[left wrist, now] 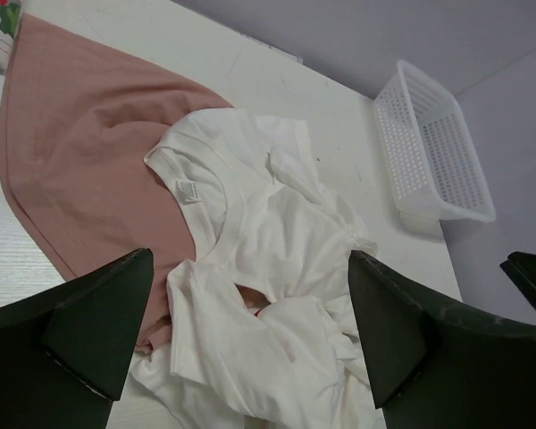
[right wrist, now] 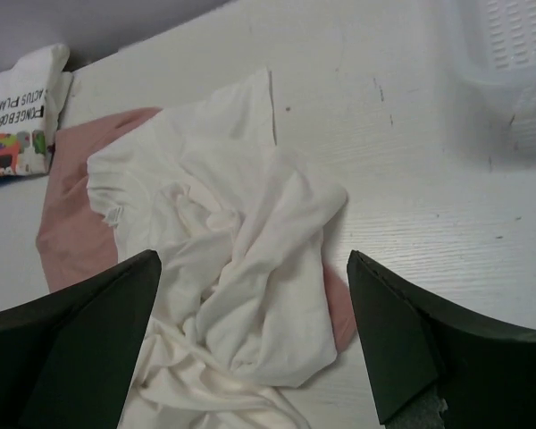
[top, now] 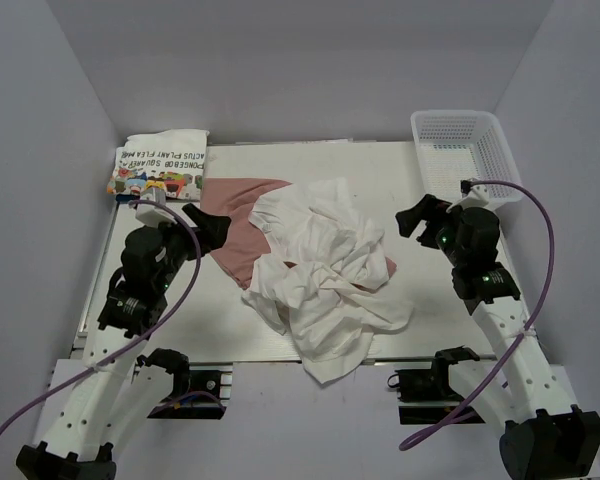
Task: Fold and stack the t-shirts
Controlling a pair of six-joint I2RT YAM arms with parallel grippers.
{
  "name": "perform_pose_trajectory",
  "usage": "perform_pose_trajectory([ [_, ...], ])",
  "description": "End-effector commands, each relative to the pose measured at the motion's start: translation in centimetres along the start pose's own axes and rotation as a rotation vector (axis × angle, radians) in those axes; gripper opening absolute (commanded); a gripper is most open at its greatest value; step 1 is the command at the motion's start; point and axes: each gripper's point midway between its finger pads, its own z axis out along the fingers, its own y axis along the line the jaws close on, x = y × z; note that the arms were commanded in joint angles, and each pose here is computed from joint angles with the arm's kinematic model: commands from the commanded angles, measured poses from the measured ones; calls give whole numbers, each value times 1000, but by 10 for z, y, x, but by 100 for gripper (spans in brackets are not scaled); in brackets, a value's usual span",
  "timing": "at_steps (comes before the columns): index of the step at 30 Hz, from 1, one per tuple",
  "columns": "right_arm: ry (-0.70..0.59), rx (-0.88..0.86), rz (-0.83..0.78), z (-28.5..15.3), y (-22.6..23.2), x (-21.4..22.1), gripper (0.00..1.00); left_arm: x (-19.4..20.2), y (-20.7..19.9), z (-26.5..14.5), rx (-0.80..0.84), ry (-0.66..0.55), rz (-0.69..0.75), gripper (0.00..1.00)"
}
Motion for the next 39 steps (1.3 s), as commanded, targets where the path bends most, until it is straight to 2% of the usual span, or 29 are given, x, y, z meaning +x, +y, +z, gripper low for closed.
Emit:
perform_pose_trajectory([
  [1, 48, -71, 36, -11, 19, -2, 90, -11, 2, -13, -42, -26, -37, 100],
  [6, 70, 26, 89, -11, 2, 9, 90, -3, 10, -16, -53, -27, -46, 100],
  [8, 85, -60, 52, -10, 15, 12, 90, -6, -3, -18, 12, -30, -38, 100],
  [9, 160, -165, 42, -10, 34, 23, 90, -2, -4, -17, 26, -18, -37, 100],
  [11, 208, -273, 3, -14, 59, 27, 90, -1, -6, -19, 45, -21, -28, 100],
  [12, 284, -296, -19, -12, 66, 46, 90, 1, -5, -20, 45, -21, -28, 100],
  [13, 301, -312, -38, -12, 74, 48, 90, -1, -3, -19, 31, -32, -39, 100],
  [14, 373, -368, -96, -17, 97, 73, 90, -1, -3, -19, 31, -32, -39, 100],
  [17, 476, -368, -181, -18, 114, 110, 90, 1, 1, -18, 18, -30, -39, 100],
  [18, 568, -429, -277, -43, 137, 145, 90, 2, 0, -18, 25, -24, -39, 100],
  [20, 635, -443, -380, -56, 153, 175, 90, 1, 1, -18, 13, -24, -39, 100],
  [22, 719, -426, -493, -79, 151, 215, 90, 1, 6, -17, -11, -29, -39, 100],
  [26, 816, -364, -596, -82, 133, 266, 90, 4, 9, -16, -25, -26, -48, 100],
  [29, 799, -265, -656, -68, 119, 294, 90, 6, 13, -14, -44, -17, -47, 100],
  [31, 735, -196, -669, -54, 117, 300, 90, 8, 14, -12, -49, -9, -47, 100],
  [34, 635, -240, -665, -37, 133, 304, 89, 6, 18, -12, -69, -24, -56, 100],
  [35, 602, -256, -652, -29, 139, 307, 85, 7, 19, -12, -74, -17, -55, 100],
  [36, 565, -261, -641, -23, 148, 303, 57, 6, 20, -12, -83, -23, -55, 100],
  [38, 530, -247, -628, -14, 153, 300, 30, 8, 23, -13, -96, -21, -64, 100],
  [39, 515, -190, -641, -11, 145, 295, 8, 8, 23, -13, -97, -21, -64, 100],
])
